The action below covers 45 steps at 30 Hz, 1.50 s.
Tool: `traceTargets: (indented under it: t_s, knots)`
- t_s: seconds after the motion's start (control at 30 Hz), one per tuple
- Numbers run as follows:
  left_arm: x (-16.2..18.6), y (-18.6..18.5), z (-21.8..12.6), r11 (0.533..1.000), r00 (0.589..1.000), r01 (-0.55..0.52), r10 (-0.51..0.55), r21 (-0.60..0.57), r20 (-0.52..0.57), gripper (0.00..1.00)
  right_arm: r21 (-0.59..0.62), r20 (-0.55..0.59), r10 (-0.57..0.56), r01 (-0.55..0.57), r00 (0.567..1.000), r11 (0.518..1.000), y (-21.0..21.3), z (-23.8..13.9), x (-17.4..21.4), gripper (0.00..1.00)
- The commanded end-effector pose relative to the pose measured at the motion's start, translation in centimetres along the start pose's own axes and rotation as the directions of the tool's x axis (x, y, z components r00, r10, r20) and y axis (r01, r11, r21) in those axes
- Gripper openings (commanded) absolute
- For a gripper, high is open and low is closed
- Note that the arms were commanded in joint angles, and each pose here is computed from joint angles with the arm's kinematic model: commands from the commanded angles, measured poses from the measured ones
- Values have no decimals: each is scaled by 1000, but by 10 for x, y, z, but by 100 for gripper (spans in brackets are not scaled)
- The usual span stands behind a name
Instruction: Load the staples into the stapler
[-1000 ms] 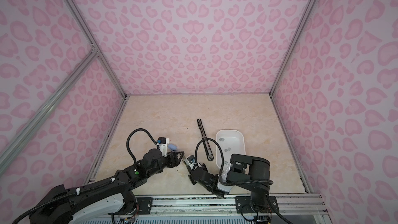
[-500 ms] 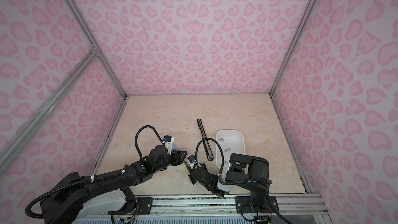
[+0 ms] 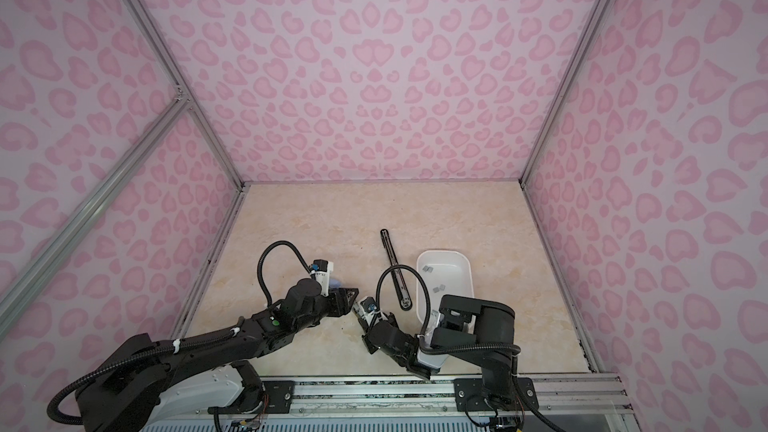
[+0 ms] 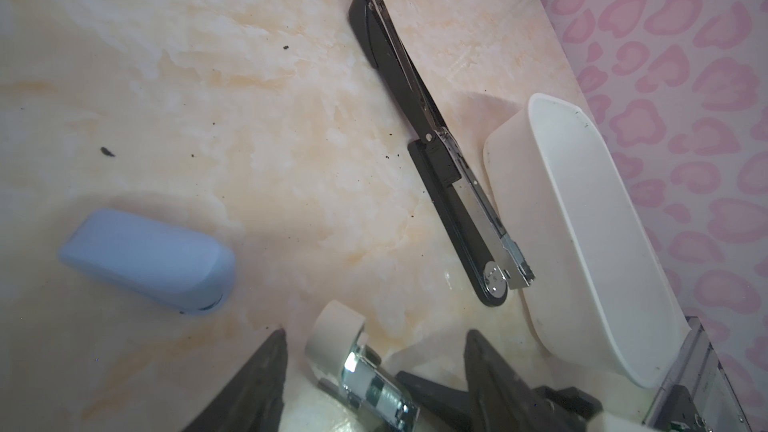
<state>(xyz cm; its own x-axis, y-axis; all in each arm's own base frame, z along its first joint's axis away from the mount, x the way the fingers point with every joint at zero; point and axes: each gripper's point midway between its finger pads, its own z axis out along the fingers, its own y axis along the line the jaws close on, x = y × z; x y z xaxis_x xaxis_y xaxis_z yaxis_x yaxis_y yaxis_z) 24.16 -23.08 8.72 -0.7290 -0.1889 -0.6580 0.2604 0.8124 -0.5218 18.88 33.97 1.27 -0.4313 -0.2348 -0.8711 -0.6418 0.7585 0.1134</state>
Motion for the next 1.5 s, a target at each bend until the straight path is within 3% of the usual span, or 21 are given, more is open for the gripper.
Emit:
traceTargets:
  t_s: [0.0,0.53,1.03,1.47]
  knots:
    - [-8,-6,-1,1000,1000,-12,11,23,27,70,8,-105,-40,41,994,999,-7,-1,29,24]
    - [7,-43,10,977,996,-47,60,208,-61,65,2,-90,-27,27,996,1000,-8,-2,27,23]
    - [46,-19,7,988,994,-49,63,145,-90,60,2,-72,3,-3,997,1000,-13,0,25,24]
    - [45,4,3,996,995,-84,86,39,-58,59,17,-18,-11,11,1000,1000,-19,-26,-7,50]
